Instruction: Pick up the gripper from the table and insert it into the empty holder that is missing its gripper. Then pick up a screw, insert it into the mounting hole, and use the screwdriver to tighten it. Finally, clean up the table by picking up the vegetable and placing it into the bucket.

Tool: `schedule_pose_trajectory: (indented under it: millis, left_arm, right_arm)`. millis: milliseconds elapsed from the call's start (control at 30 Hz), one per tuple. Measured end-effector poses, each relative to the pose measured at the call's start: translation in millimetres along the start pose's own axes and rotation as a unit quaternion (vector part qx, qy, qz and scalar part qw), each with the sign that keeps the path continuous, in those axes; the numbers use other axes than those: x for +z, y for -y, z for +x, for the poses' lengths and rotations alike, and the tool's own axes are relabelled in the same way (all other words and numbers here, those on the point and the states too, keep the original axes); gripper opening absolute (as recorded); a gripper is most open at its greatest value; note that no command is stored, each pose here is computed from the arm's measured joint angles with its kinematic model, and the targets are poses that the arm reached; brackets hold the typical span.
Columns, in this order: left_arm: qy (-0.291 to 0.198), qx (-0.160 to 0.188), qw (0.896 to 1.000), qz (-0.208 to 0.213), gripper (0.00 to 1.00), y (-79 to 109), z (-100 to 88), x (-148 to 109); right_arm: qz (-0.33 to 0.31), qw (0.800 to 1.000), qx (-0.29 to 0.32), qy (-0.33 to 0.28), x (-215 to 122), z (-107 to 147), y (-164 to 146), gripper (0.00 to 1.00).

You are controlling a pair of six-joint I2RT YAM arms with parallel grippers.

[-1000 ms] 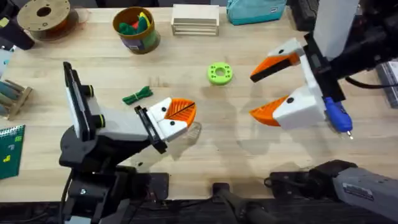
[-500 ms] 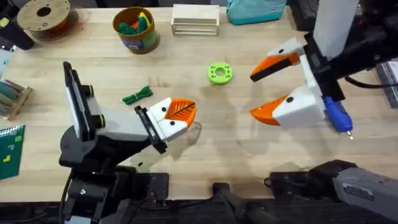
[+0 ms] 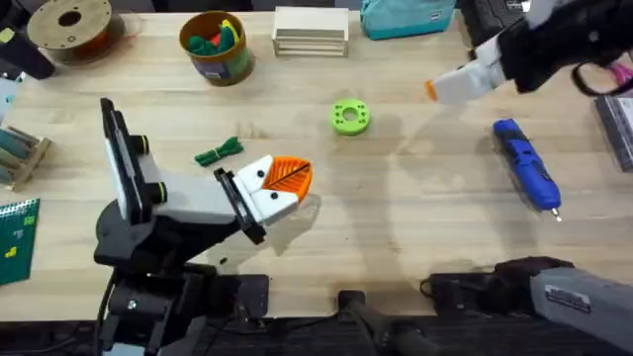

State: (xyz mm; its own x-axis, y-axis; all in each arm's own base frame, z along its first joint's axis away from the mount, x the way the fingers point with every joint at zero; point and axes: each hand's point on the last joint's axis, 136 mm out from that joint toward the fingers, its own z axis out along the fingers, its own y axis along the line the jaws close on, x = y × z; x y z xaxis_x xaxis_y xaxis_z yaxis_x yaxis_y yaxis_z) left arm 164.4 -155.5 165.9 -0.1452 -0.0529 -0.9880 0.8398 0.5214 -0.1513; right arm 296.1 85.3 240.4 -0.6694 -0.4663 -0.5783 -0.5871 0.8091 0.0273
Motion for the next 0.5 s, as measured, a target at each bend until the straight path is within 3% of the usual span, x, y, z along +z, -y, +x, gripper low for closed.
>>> schedule_pose_trajectory:
  millis: [233,500]
  left_arm:
    - [0.0,0.0,1.0,0.0,0.004,0.0,0.0,0]
    - [0.0,0.0,1.0,0.0,0.004,0.0,0.0,0]
  right_arm:
    - [0.158,0.985,0.066,-0.028,-18,22,79,0.991]
    - [0.246,0.956,0.151,-0.059,-48,65,136,0.99]
